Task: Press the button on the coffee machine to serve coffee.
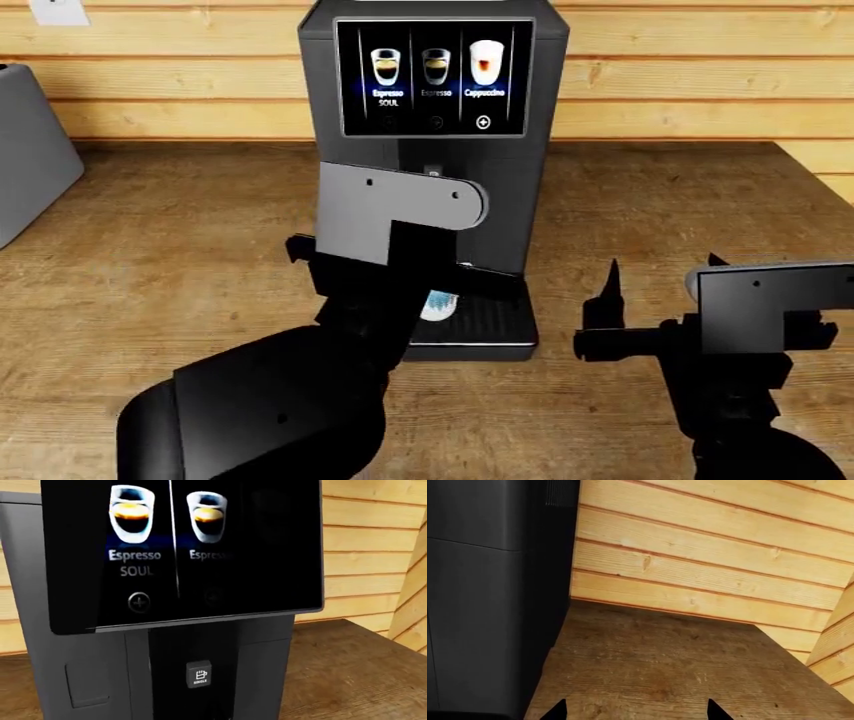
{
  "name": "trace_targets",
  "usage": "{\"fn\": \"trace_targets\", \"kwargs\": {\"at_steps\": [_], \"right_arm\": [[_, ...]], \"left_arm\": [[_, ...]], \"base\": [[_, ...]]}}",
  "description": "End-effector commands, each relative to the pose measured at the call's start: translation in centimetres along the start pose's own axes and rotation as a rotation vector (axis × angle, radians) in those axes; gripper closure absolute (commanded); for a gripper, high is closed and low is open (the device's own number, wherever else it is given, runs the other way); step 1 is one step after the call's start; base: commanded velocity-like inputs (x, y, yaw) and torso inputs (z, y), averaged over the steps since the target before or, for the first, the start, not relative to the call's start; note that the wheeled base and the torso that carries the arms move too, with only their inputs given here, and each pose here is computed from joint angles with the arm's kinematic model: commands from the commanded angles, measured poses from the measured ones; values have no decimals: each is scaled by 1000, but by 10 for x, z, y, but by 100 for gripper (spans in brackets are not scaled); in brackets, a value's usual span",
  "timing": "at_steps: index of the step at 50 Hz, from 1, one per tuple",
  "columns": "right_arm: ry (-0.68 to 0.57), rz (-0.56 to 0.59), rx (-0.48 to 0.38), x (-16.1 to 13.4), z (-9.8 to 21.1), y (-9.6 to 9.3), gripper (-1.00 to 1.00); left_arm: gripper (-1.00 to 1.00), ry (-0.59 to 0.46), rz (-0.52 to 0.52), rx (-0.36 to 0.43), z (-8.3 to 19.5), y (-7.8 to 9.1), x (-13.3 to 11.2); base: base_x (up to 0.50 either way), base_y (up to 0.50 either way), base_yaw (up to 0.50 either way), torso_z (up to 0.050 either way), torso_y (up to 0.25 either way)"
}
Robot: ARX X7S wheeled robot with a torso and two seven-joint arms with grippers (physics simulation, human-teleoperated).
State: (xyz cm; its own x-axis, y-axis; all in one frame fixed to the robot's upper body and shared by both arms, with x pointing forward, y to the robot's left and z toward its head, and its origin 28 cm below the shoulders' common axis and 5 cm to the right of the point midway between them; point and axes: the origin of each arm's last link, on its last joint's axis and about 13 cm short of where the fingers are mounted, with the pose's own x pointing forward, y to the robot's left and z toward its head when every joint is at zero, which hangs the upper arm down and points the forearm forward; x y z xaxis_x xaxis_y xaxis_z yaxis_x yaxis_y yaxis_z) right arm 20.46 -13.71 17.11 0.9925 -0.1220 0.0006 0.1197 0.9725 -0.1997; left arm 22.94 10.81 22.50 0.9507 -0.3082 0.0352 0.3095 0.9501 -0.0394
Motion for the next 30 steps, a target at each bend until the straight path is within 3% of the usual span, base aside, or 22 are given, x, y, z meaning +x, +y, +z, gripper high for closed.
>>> {"fn": "trace_targets", "kwargs": {"at_steps": [1,21,22,30], "right_arm": [[2,0,5,0,-1,0,-100],[8,7,3,1,-1,1,-100],[8,7,3,1,-1,1,-100],[8,10,1,2,0,1,-100]], "left_arm": [[100,-29,40,4,-1,0,11],[100,-42,74,24,0,3,22],[100,-17,98,56,-2,4,22],[100,-20,73,40,-3,3,21]], "base": [[0,0,0,0,0],[0,0,0,0,0],[0,0,0,0,0],[0,0,0,0,0]]}}
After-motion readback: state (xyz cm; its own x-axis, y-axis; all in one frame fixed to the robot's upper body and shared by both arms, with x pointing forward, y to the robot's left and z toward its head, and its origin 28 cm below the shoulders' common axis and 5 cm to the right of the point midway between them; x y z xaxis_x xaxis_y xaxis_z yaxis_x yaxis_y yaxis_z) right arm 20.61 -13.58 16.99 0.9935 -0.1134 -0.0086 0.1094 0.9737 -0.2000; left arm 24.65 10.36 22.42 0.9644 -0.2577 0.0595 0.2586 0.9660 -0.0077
